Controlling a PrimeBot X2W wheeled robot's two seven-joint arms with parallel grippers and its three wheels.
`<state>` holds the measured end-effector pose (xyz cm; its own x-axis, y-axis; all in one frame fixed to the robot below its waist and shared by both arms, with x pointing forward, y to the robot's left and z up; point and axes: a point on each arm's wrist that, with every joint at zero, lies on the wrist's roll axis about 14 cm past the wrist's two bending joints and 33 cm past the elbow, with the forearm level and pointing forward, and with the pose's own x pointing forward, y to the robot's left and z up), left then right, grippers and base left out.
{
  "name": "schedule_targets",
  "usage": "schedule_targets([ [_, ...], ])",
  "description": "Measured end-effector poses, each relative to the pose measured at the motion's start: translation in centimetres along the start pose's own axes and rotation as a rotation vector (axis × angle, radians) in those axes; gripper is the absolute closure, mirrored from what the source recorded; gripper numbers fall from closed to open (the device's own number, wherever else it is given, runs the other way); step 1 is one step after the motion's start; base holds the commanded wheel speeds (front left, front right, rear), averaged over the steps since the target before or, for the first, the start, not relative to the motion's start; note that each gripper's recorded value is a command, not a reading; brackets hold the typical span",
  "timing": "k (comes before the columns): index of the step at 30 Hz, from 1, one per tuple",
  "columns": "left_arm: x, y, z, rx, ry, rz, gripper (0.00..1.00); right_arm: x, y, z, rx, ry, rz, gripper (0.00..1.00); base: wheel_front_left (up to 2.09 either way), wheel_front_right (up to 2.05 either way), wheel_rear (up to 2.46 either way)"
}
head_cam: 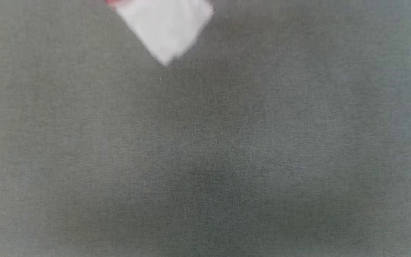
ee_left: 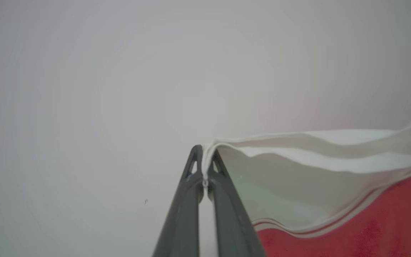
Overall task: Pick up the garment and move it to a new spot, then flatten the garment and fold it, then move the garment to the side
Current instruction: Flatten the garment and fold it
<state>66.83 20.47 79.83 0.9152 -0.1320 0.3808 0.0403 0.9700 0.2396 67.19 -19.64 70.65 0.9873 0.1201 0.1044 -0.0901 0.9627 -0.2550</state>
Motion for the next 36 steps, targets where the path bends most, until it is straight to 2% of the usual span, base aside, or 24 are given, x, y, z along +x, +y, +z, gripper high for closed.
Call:
schedule_targets([
  [3, 1.1, 0.0, 0.8, 0.003, -0.114, 0.013, 1.0, 1.5, 0.4, -0.4, -0.027, -0.061, -0.009, 1.0, 0.0, 0.0, 0.0],
  [7, 1.4, -0.8, -1.0, -0.007, -0.118, -0.008, 1.0, 2.4, 1.6, -3.1, -0.032, -0.024, 0.005, 1.0, 0.0, 0.0, 0.0],
  [10, 0.7, -1.8, -4.5, -0.002, -0.029, -0.054, 1.0, 2.8, 3.8, -6.1, -0.042, 0.057, 0.048, 1.0, 0.0, 0.0, 0.0],
  [13, -1.2, -2.1, -9.2, -0.013, 0.136, -0.075, 1.0, 2.2, 5.8, -9.2, -0.034, 0.144, 0.096, 1.0, 0.0, 0.0, 0.0],
  [21, -9.5, -4.4, -18.8, -0.085, 0.55, -0.151, 1.0, -1.3, 8.9, -16.0, 0.072, 0.35, 0.166, 1.0, 0.0, 0.0, 0.0],
  [27, -16.6, -3.5, -21.7, -0.156, 0.752, -0.172, 1.0, -4.8, 10.3, -18.5, 0.147, 0.432, 0.209, 1.0, 0.0, 0.0, 0.0],
  [32, -23.1, -4.0, -23.5, -0.213, 0.901, -0.196, 1.0, -9.1, 11.3, -20.9, 0.207, 0.509, 0.248, 1.0, 0.0, 0.0, 0.0],
  [34, -25.9, -4.6, -24.1, -0.252, 0.964, -0.194, 1.0, -11.1, 11.8, -21.8, 0.198, 0.546, 0.277, 1.0, 0.0, 0.0, 0.0],
  [36, -28.5, -5.1, -24.4, -0.25, 1.016, -0.204, 1.0, -13.3, 12.0, -22.7, 0.217, 0.582, 0.289, 1.0, 0.0, 0.0, 0.0],
])
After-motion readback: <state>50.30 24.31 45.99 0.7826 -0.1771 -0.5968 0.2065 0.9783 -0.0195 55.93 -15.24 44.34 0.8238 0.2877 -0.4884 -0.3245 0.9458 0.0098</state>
